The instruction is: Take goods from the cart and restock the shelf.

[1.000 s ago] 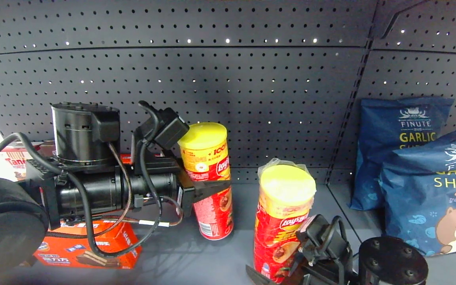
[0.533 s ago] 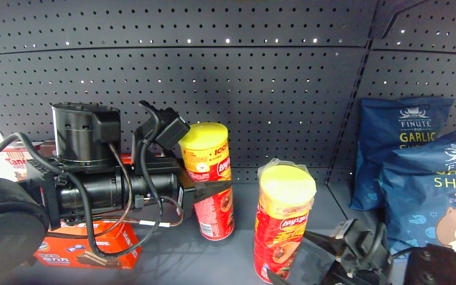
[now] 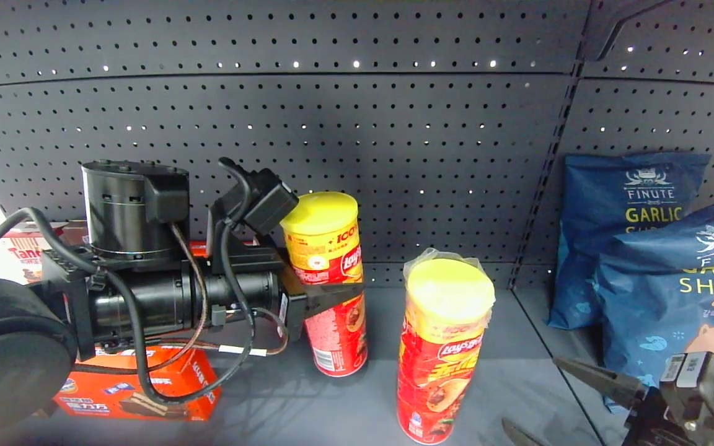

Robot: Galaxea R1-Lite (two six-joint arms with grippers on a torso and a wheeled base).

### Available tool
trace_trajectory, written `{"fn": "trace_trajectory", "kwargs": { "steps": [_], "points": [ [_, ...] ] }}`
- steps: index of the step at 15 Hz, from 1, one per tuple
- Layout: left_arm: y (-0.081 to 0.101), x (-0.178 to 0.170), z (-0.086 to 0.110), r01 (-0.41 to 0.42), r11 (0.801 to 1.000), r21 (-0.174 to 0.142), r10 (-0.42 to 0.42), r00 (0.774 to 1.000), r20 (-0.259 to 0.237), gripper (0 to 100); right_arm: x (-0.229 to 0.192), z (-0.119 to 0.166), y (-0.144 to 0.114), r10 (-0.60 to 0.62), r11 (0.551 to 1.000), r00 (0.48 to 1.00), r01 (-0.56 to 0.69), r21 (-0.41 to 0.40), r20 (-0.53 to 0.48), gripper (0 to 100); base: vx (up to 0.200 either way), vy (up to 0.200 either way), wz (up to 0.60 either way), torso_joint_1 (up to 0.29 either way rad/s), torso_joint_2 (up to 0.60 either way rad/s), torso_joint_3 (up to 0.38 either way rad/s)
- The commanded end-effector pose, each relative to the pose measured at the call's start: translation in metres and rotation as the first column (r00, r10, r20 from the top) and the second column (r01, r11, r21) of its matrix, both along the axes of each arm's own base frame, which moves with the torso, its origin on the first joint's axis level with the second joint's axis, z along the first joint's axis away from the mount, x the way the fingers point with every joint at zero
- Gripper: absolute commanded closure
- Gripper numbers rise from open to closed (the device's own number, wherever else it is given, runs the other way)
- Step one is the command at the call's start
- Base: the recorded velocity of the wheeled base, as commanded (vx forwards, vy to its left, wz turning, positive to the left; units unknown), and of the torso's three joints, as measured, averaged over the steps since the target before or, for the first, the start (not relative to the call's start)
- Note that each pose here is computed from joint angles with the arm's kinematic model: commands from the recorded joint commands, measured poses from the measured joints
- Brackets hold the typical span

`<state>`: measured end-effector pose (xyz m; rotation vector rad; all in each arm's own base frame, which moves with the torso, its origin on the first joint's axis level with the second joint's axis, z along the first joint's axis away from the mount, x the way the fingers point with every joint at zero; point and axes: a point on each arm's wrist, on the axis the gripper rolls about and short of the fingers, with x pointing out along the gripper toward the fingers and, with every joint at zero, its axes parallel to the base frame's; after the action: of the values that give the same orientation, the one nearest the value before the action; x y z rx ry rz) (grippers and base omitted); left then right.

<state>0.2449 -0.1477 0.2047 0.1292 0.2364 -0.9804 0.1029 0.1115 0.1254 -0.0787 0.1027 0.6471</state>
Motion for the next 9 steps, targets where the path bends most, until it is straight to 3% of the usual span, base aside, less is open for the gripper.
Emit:
{"fn": "trace_trajectory", "kwargs": {
  "steps": [1,9],
  "points": [
    [0.0,0.0,0.001,-0.001,1.0,-0.001,0.001,1.0,0.002,100,0.004,0.0,-0.009,-0.061,0.998,0.998,0.061,-0.006,-0.004,0,0.0,0.0,0.0,0.0,0.0,0.0],
    [0.0,0.0,0.001,0.0,1.0,-0.002,0.0,1.0,0.005,100,0.042,0.003,0.015,-0.112,0.993,0.993,0.111,-0.04,-0.026,0,0.0,0.0,0.0,0.0,0.0,0.0]
  ]
}}
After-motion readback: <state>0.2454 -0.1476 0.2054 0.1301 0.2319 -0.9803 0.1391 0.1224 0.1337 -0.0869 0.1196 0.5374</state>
